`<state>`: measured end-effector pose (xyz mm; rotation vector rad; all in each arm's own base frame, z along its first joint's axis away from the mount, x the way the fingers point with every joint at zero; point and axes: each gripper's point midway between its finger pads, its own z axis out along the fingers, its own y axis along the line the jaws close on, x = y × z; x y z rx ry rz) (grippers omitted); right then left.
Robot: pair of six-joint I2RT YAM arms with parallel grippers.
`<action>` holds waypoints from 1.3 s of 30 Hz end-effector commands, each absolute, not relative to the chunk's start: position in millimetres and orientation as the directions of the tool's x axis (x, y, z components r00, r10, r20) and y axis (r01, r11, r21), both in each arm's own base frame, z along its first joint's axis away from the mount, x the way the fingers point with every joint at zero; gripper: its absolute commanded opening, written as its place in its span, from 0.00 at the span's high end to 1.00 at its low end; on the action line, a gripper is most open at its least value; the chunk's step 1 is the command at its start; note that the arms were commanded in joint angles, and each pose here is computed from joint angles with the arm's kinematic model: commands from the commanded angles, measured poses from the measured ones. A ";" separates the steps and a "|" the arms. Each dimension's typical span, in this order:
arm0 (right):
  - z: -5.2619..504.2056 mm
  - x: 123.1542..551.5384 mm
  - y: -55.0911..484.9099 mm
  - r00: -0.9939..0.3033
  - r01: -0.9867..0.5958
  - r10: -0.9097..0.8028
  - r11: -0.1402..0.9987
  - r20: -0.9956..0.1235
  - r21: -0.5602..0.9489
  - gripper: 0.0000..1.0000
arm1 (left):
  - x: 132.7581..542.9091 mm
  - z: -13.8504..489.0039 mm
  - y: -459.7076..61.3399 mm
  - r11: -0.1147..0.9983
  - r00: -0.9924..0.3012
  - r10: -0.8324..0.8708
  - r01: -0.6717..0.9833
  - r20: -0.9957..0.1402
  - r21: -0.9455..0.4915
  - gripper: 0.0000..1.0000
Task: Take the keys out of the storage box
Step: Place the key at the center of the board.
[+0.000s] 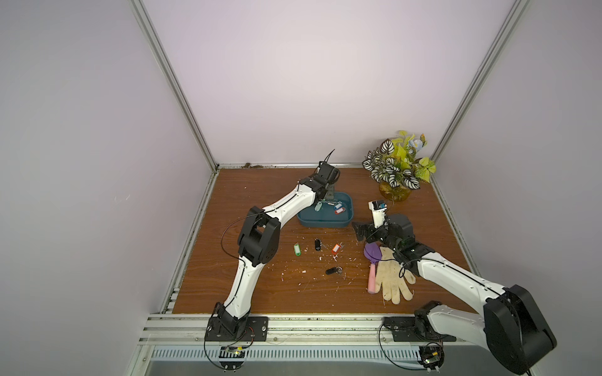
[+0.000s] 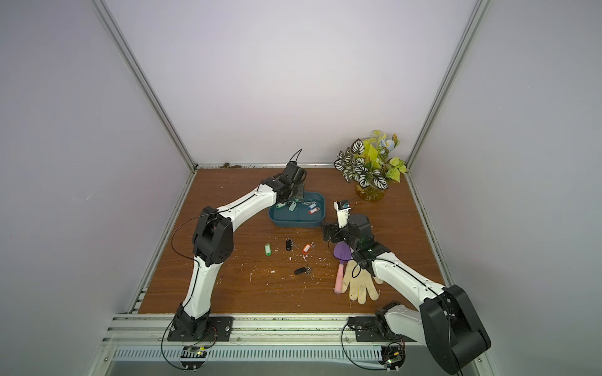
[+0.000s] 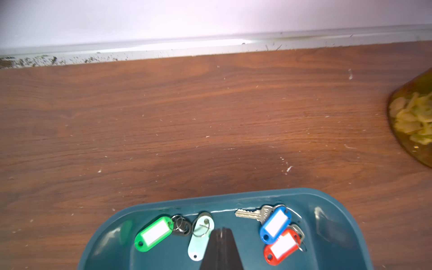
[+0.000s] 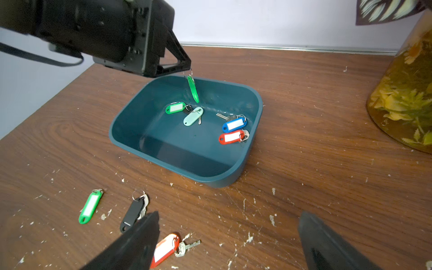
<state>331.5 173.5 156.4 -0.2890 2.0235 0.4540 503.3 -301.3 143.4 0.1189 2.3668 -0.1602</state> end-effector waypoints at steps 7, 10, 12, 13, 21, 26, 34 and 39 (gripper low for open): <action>180.1 332.6 177.1 -0.408 -0.410 0.049 0.882 -0.912 0.231 0.00 | 413.6 206.8 -288.1 0.959 -0.666 0.121 0.269 -0.736 -0.086 1.00; 181.5 330.4 179.0 -0.400 -0.424 0.053 0.874 -0.915 0.236 0.00 | 357.4 209.1 -284.1 0.927 -0.650 0.177 0.363 -0.739 -0.097 1.00; 180.9 329.8 178.7 -0.400 -0.424 0.053 0.874 -0.915 0.236 0.00 | 317.5 205.6 -288.3 0.893 -0.634 0.242 0.441 -0.734 -0.086 1.00; 180.7 329.5 178.7 -0.401 -0.425 0.052 0.874 -0.915 0.236 0.00 | 297.7 198.4 -289.9 0.880 -0.635 0.270 0.468 -0.724 -0.082 1.00; 178.5 326.4 178.8 -0.404 -0.429 0.061 0.869 -0.913 0.248 0.00 | 217.9 123.3 -281.5 0.848 -0.754 0.294 0.489 -0.587 -0.204 1.00; 177.5 323.4 180.3 -0.409 -0.439 0.059 0.862 -0.911 0.253 0.01 | 210.9 101.3 -276.1 0.848 -0.768 0.292 0.484 -0.570 -0.217 1.00; 175.8 322.8 177.8 -0.406 -0.430 0.060 0.868 -0.912 0.249 0.00 | 214.7 72.1 -289.5 0.845 -0.786 0.326 0.491 -0.526 -0.210 1.00; 173.0 324.5 177.2 -0.411 -0.423 0.052 0.873 -0.910 0.242 0.00 | 221.6 62.2 -292.7 0.857 -0.794 0.346 0.484 -0.501 -0.176 1.00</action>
